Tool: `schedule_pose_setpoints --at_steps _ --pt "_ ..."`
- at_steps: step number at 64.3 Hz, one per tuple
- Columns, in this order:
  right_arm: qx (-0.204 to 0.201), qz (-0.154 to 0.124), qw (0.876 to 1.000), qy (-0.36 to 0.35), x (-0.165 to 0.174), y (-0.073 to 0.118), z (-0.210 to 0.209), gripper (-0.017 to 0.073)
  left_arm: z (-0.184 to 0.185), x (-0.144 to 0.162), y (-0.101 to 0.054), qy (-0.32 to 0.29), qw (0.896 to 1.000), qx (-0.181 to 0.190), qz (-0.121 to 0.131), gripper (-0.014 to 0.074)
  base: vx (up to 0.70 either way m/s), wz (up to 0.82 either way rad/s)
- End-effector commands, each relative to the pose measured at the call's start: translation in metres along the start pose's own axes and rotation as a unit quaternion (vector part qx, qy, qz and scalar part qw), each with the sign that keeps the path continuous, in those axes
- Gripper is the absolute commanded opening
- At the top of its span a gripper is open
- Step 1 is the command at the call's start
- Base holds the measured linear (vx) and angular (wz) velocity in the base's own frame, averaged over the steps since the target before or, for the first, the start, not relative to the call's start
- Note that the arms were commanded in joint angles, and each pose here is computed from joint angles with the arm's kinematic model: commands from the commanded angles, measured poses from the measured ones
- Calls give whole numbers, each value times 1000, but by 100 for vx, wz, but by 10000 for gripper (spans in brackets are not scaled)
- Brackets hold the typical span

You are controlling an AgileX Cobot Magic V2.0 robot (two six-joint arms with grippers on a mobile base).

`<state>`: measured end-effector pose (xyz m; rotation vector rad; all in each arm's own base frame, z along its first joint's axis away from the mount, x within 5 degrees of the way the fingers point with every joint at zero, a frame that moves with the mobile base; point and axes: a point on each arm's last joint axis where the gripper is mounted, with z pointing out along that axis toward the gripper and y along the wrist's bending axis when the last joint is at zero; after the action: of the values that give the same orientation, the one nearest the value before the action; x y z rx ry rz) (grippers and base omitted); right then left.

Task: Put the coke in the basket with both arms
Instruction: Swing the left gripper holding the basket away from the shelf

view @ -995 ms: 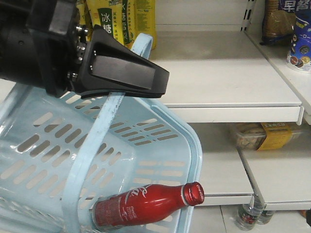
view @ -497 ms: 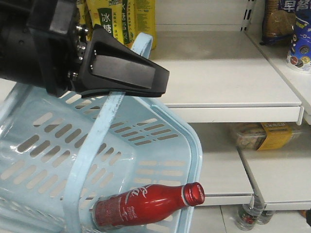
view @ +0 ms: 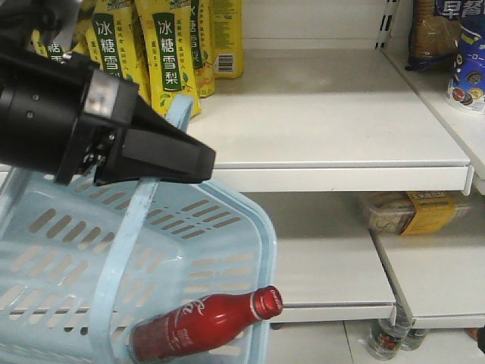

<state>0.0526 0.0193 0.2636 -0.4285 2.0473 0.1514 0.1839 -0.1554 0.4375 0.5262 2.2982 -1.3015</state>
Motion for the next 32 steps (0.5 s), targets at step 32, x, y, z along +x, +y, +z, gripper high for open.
schedule_pose_setpoints --at_steps 32 --pt "8 -2 999 -44 -13 -2 -4 -6 -47 89 46 -276 946 -161 50 -6 0 0"
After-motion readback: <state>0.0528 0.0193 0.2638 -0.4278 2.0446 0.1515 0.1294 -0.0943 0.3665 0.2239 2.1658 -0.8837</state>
